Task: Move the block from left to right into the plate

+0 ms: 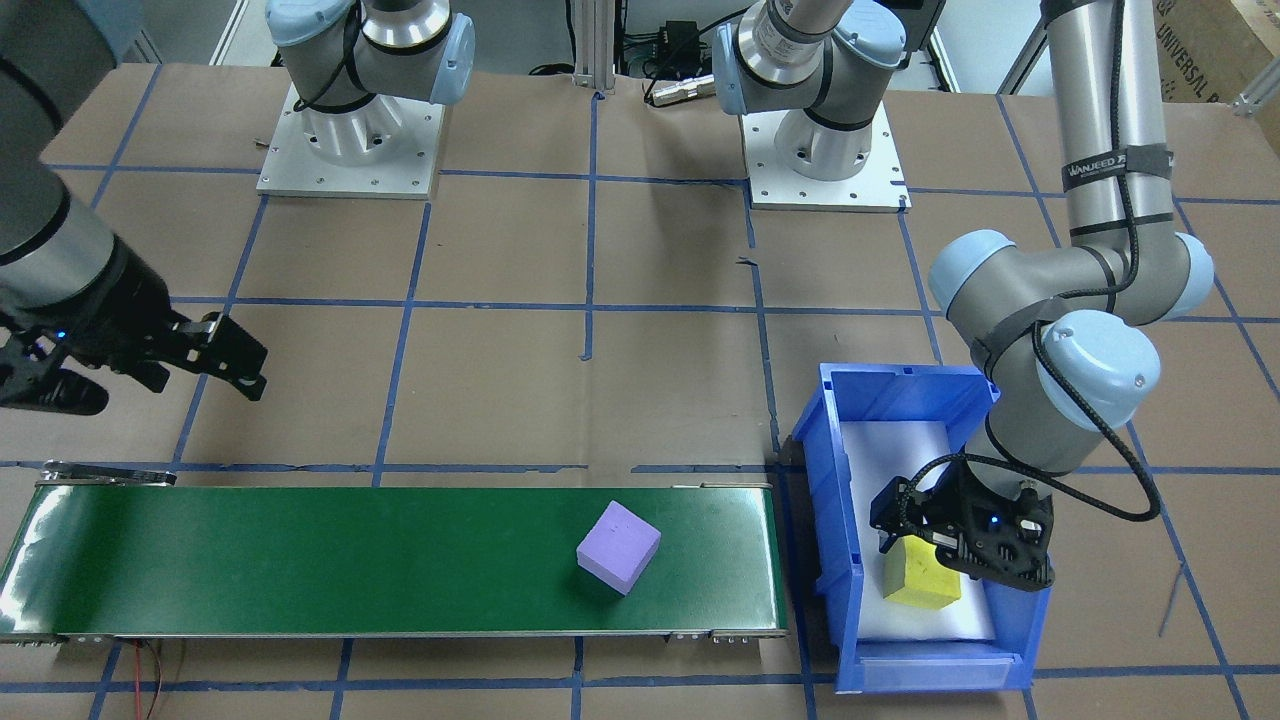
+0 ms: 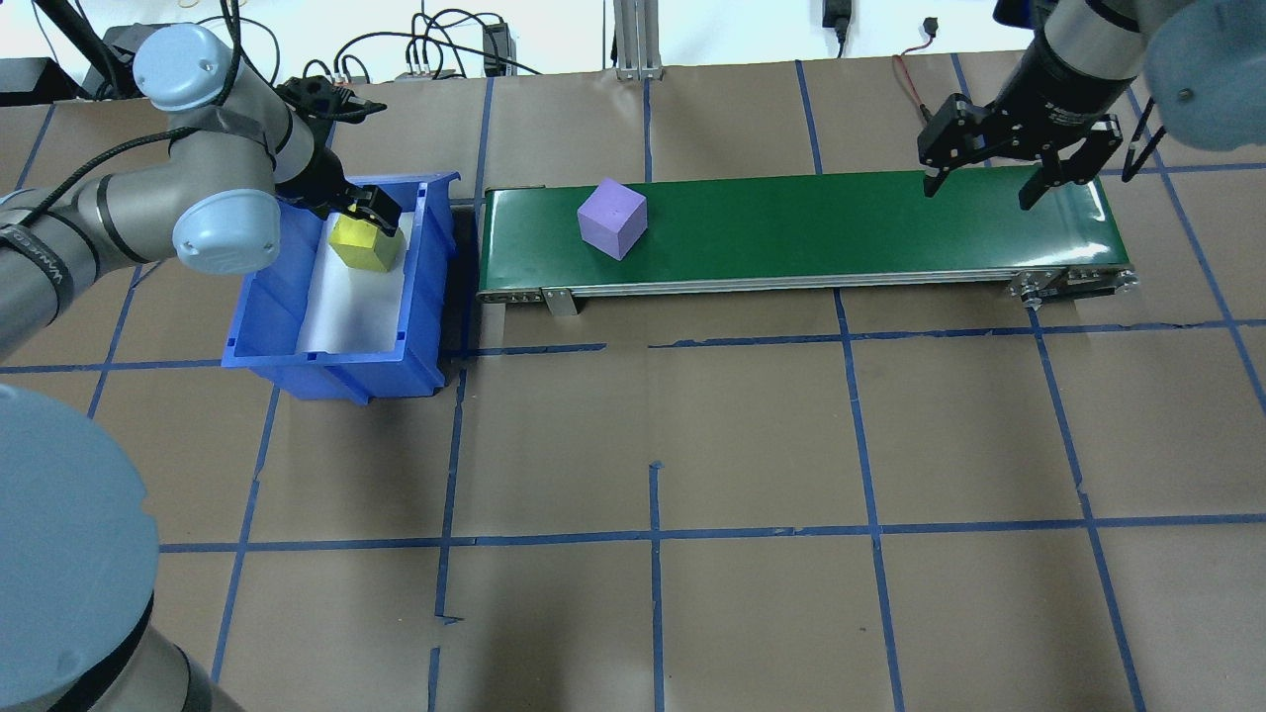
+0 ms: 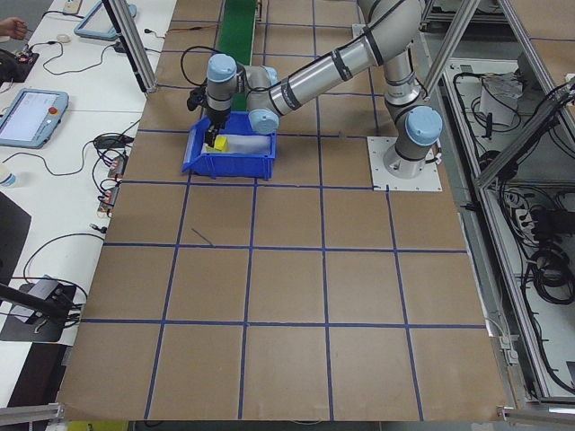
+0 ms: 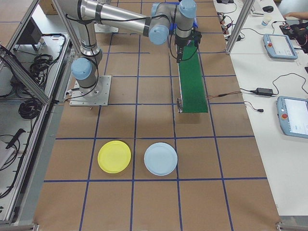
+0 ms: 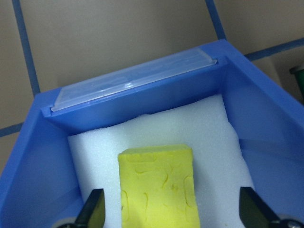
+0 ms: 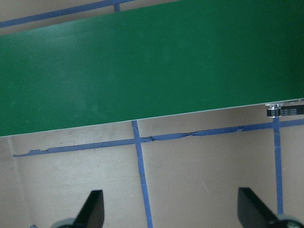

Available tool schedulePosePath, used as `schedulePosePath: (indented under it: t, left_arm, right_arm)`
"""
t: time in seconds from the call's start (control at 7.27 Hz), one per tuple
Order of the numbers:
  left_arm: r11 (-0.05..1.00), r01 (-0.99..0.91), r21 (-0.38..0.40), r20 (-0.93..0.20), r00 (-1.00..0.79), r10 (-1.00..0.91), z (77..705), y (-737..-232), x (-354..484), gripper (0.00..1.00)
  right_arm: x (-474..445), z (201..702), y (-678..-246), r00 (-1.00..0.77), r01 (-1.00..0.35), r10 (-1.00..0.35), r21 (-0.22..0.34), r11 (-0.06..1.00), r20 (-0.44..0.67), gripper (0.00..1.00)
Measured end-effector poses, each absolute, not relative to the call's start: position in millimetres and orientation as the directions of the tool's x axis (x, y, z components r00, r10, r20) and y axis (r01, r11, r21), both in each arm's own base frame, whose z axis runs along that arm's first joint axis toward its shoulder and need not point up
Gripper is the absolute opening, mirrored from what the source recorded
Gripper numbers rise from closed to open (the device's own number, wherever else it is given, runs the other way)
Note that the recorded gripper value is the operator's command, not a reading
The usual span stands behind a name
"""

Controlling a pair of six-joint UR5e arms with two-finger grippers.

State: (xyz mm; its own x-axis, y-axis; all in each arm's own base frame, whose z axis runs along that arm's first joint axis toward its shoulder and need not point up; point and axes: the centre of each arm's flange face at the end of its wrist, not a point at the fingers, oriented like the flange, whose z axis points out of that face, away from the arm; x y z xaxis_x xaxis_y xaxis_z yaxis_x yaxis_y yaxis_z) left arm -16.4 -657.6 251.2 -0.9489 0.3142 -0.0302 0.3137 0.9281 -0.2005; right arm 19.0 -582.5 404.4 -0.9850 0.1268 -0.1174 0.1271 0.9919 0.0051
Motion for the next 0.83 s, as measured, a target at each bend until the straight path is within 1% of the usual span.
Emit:
schedulePosePath:
  t: [0.14,0.28,0.41,0.55,0.69,0.83]
  left_arm:
    - [0.927,0.324,-0.190,-0.027,-0.945,0.325,243.2,-659.6,-15.7,0.88]
    - [0.926,0.327,-0.187,-0.025,-0.944,0.329,238.0,-660.8,-15.3,0.60]
    - [0.925,0.329,-0.192,-0.028,-0.944,0.330,234.5,-662.6,-15.1,0.43]
    - [0.921,0.331,-0.204,-0.035,-0.943,0.331,235.2,-664.2,-14.8,0.38]
    - [0.917,0.331,-0.224,-0.046,-0.943,0.329,242.9,-665.4,-14.5,0.38]
    - [0.906,0.331,-0.265,-0.069,-0.943,0.325,264.4,-667.4,-14.4,0.38]
  right_arm:
    - [-6.4,389.7,-594.9,-0.981,0.134,0.134,0.010,0.991,-0.140,1.00]
    - [-26.2,374.1,-605.6,-0.977,0.140,0.140,0.013,0.990,-0.162,1.00]
    - [-45.5,355.6,-614.6,-0.973,0.132,0.133,0.018,0.991,-0.189,1.00]
    - [-62.8,338.5,-622.0,-0.968,0.122,0.122,0.016,0.992,-0.221,0.99]
    - [-73.5,324.7,-628.7,-0.965,0.102,0.100,0.003,0.995,-0.241,0.99]
    - [-78.7,311.7,-634.4,-0.964,0.076,0.071,-0.011,0.997,-0.255,0.99]
